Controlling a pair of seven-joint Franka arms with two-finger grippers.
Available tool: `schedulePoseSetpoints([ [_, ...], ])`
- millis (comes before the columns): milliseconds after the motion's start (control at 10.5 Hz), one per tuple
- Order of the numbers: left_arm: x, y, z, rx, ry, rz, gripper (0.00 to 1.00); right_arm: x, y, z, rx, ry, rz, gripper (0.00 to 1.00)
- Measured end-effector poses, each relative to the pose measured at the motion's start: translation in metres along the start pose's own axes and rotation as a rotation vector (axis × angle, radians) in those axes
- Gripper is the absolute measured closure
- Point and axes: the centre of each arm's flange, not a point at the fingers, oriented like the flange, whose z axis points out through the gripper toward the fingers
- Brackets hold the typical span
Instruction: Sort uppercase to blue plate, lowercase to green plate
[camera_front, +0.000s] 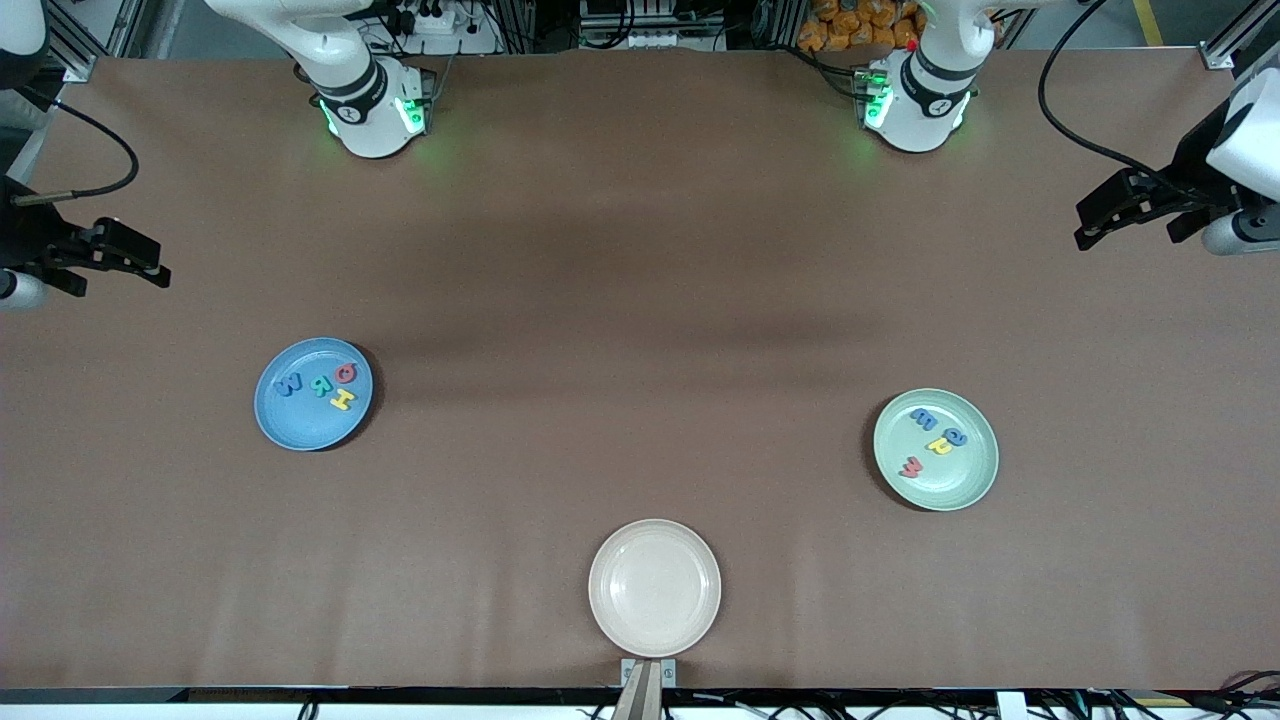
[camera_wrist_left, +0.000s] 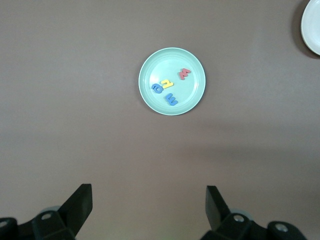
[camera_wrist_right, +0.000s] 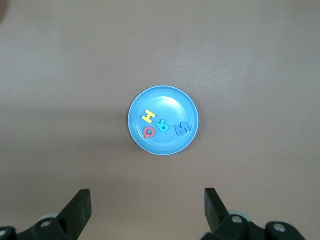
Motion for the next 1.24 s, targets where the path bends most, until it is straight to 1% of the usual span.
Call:
schedulePoseSetpoints([
  [190,0.0,0.0,0.013,0.003,-0.02,0.001,0.0,0.0,0.0,0.0,0.0,0.001,0.0,0.0],
  [381,0.001,0.0,0.018,0.003,-0.023,-0.001,0.0,0.0,0.0,0.0,0.0,0.001,0.0,0.0],
  [761,0.001,0.0,0.01,-0.001,0.003,0.009,0.0,0.0,0.0,0.0,0.0,0.001,0.0,0.0],
  [1237,0.0,0.002,0.004,-0.002,0.016,0.016,0.0,0.0,0.0,0.0,0.0,0.001,0.0,0.0],
])
